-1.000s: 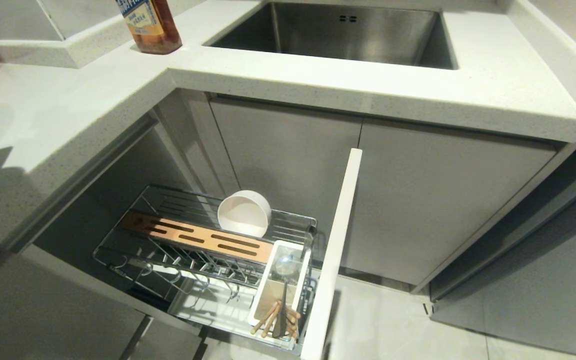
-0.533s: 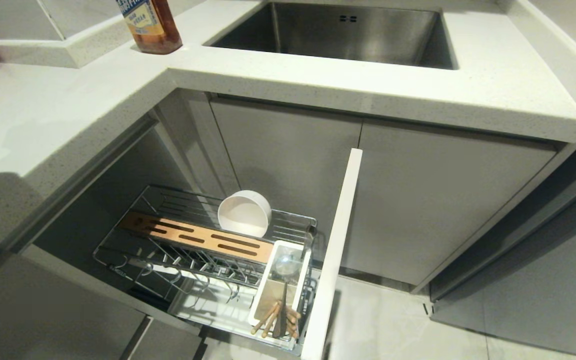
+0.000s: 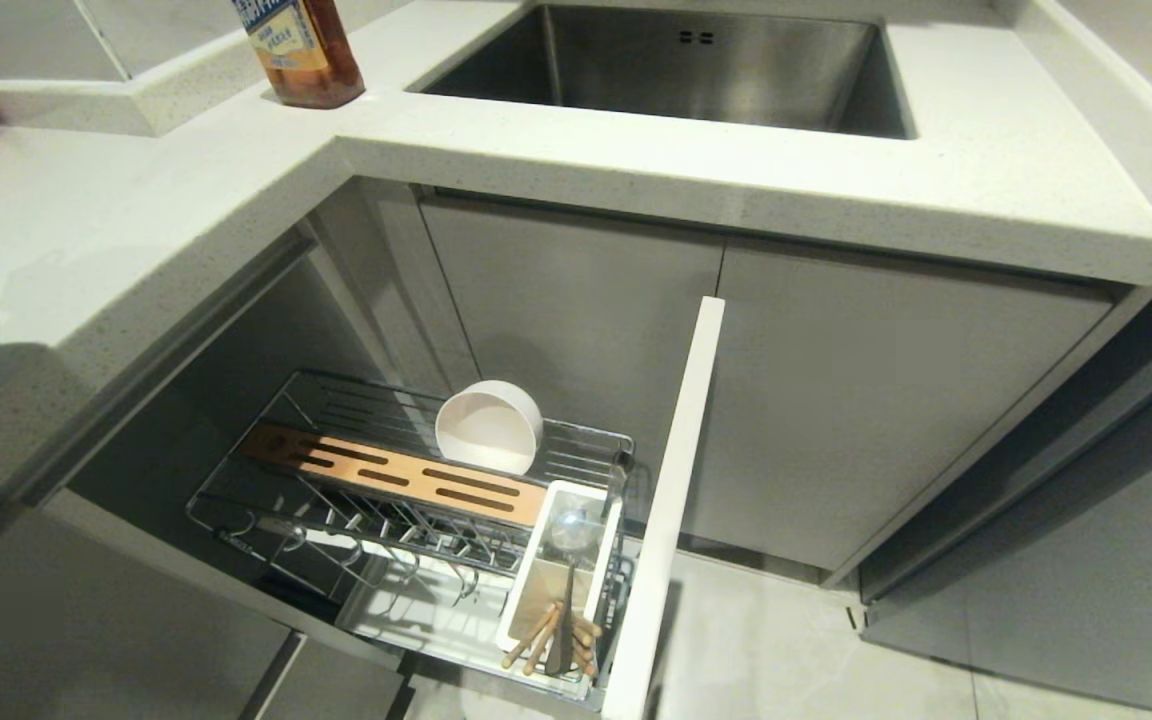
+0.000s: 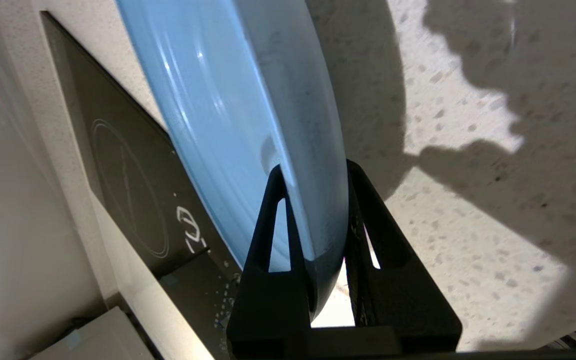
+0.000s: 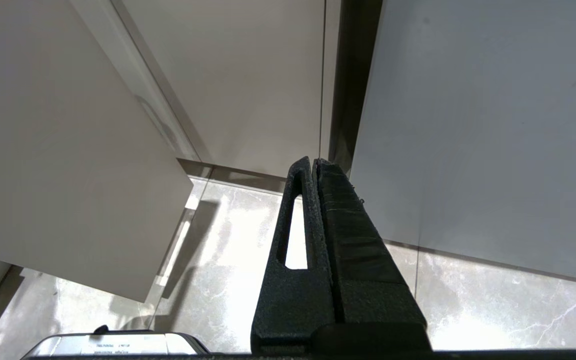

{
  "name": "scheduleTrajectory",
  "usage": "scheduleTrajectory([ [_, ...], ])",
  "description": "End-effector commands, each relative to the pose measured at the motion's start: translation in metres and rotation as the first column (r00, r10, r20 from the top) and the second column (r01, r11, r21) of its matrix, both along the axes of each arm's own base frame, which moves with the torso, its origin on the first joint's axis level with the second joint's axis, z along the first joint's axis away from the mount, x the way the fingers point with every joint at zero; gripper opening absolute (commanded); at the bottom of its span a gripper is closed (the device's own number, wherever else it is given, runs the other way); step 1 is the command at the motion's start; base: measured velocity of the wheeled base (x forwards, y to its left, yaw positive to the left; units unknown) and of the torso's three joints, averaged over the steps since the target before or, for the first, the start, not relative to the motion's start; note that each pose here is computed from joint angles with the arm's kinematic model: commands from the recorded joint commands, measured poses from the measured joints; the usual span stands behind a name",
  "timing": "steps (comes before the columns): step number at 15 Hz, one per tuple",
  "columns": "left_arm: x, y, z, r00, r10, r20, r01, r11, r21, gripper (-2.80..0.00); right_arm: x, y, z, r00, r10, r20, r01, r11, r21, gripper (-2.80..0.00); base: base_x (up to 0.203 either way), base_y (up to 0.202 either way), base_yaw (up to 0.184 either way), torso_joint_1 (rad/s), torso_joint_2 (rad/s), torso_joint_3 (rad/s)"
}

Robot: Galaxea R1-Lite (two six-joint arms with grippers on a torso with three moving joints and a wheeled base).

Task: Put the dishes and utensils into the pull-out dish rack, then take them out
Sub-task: Take the bowl out of the cupboard

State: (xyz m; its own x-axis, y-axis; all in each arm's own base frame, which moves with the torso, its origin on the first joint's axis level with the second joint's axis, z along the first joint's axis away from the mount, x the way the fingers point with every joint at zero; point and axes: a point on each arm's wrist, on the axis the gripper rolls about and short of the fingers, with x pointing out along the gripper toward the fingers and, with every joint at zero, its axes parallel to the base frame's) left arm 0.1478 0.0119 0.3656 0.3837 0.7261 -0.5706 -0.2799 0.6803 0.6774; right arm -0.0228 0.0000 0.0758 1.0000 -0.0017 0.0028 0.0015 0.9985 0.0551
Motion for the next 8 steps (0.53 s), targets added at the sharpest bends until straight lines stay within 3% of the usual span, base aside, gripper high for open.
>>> scheduleTrajectory([
  [1, 0.0039, -0.0002, -0.0025, 1.0, 0.001, -0.018, -0.001, 1.0, -0.006, -2.8, 0.0001, 0.0, 0.0001, 1.0, 0.0, -0.001, 0.0, 1.0, 0.0, -2.8, 0.0, 0.0, 0.0, 0.0, 0.0, 0.0],
  [4, 0.0049, -0.0004, -0.0029, 1.0, 0.003, -0.013, -0.003, 1.0, -0.016, -2.8, 0.0, 0.0, 0.0, 1.0, 0.0, 0.0, 0.0, 1.0, 0.0, -2.8, 0.0, 0.0, 0.0, 0.0, 0.0, 0.0],
  [5, 0.0053, -0.0004, -0.0026, 1.0, 0.003, -0.007, -0.003, 1.0, -0.016, 0.0, 0.0, 0.0, 0.0, 1.0, 0.0, 0.0, 0.0, 1.0, 0.0, -2.8, 0.0, 0.0, 0.0, 0.0, 0.0, 0.0],
  [8, 0.0056, -0.0007, -0.0026, 1.0, 0.012, 0.009, -0.012, 1.0, -0.026, 0.0, 0.0, 0.0, 0.0, 1.0, 0.0, 0.0, 0.0, 1.0, 0.0, -2.8, 0.0, 0.0, 0.0, 0.0, 0.0, 0.0],
])
